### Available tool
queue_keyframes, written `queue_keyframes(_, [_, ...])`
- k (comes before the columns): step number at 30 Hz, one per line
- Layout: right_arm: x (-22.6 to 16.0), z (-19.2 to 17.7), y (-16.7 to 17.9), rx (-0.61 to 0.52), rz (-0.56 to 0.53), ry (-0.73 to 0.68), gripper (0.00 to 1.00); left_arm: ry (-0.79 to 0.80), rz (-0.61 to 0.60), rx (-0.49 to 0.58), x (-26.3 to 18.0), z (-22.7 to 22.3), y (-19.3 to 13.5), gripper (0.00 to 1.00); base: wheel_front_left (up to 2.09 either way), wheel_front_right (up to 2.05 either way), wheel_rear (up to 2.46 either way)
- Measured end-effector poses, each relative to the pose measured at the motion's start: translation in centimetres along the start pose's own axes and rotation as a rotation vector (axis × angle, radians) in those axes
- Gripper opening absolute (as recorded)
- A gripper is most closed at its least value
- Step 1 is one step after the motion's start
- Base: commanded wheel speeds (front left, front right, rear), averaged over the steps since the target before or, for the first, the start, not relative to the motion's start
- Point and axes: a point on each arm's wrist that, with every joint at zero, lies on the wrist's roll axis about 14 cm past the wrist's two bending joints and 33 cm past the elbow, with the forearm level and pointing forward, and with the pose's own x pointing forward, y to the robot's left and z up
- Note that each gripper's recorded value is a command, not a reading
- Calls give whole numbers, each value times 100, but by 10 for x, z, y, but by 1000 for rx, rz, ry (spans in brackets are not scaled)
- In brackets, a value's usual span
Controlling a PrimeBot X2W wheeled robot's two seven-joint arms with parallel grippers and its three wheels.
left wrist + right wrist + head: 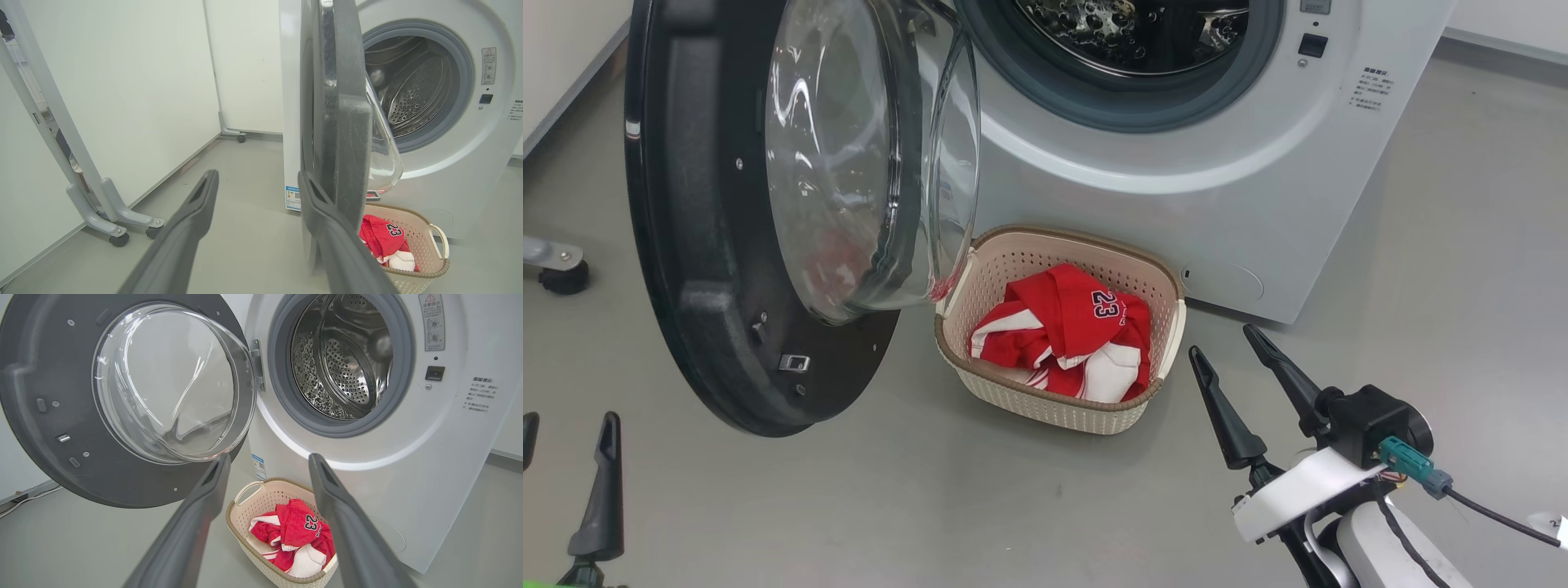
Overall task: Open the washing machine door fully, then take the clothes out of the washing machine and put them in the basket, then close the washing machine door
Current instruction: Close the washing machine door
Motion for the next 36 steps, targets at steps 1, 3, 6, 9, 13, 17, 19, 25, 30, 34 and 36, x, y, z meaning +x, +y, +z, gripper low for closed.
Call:
queue_keyframes(1, [0, 0, 0, 0, -1, 0, 100, 2, -2, 0, 0, -1, -1, 100, 0, 0, 0])
queue_keyframes(3, [0, 0, -1, 1, -3, -1, 100, 8, -2, 5, -1, -3, -1, 100, 0, 0, 0])
queue_keyframes(6, [-1, 0, -2, 2, -7, 0, 100, 13, -2, 5, -1, -5, -1, 100, 0, 0, 0])
queue_keyframes(9, [-1, -1, -3, 3, -10, 1, 100, 19, -6, 5, 0, -7, -2, 100, 0, 0, 0])
queue_keyframes(13, [-1, -1, -5, 4, -15, 1, 100, 22, -2, 1, 0, -10, -2, 100, 0, 0, 0])
queue_keyframes(17, [-2, -1, -5, 4, -16, 0, 100, 27, -1, -1, 0, -12, -2, 100, 0, 0, 0])
queue_keyframes(19, [-2, -1, -5, 4, -16, 0, 100, 29, 0, -1, 0, -12, -1, 100, 0, 0, 0])
queue_keyframes(25, [-2, 0, -3, 1, -9, -1, 100, 28, 1, -2, -1, -12, -1, 100, 0, 0, 0])
queue_keyframes(30, [-1, 1, 1, -2, -1, -2, 100, 25, 6, -2, -3, -12, 2, 100, 0, 0, 0])
queue_keyframes(34, [-2, 1, 2, -6, 1, -2, 100, 18, 12, -4, -4, -11, 4, 100, 0, 0, 0])
queue_keyframes(36, [-2, 2, 3, -7, 2, -2, 100, 17, 15, -5, -5, -11, 5, 100, 0, 0, 0])
